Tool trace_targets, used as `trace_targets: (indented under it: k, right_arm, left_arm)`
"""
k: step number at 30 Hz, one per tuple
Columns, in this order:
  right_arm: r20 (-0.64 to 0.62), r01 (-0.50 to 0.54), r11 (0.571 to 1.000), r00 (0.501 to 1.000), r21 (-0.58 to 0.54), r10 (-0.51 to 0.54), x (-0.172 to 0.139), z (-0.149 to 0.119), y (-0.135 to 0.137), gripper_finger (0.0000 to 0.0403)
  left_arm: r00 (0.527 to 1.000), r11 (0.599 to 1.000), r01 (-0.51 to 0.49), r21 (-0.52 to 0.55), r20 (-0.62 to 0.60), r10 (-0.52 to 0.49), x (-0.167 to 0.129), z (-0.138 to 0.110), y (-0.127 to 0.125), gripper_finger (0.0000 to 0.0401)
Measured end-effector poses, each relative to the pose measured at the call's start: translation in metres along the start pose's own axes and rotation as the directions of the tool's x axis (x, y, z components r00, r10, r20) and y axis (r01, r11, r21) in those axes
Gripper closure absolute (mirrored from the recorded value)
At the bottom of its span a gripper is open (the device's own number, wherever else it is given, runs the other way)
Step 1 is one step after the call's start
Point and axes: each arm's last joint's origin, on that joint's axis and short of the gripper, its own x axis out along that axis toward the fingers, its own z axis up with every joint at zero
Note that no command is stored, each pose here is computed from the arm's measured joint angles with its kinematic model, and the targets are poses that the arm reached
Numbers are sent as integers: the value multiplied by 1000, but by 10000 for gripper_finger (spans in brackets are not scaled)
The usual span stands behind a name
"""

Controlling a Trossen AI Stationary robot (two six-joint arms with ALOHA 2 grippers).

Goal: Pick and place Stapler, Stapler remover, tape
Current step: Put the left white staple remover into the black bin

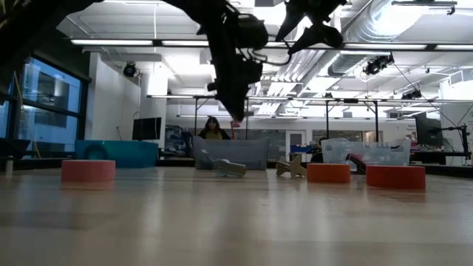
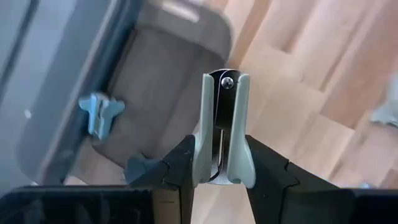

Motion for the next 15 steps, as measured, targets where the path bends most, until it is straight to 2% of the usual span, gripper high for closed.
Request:
trace_targets:
  k: [4,7,15]
  right_arm:
    - [24,33,999,999,28,-34,0,1,-1,194]
    - [45,60,997,997,55,-62,0,1,-2,194]
    - [79,99,991,991,89,-106,0,3,-3,194]
  left_arm:
    - [999,992,-25,-127,-28,22,22,1,13,299]
    - [999,971,-24,-239,-49,12,36,0,25,299]
    - [996,861,-52,-506,-84,11,52,-3,53,297]
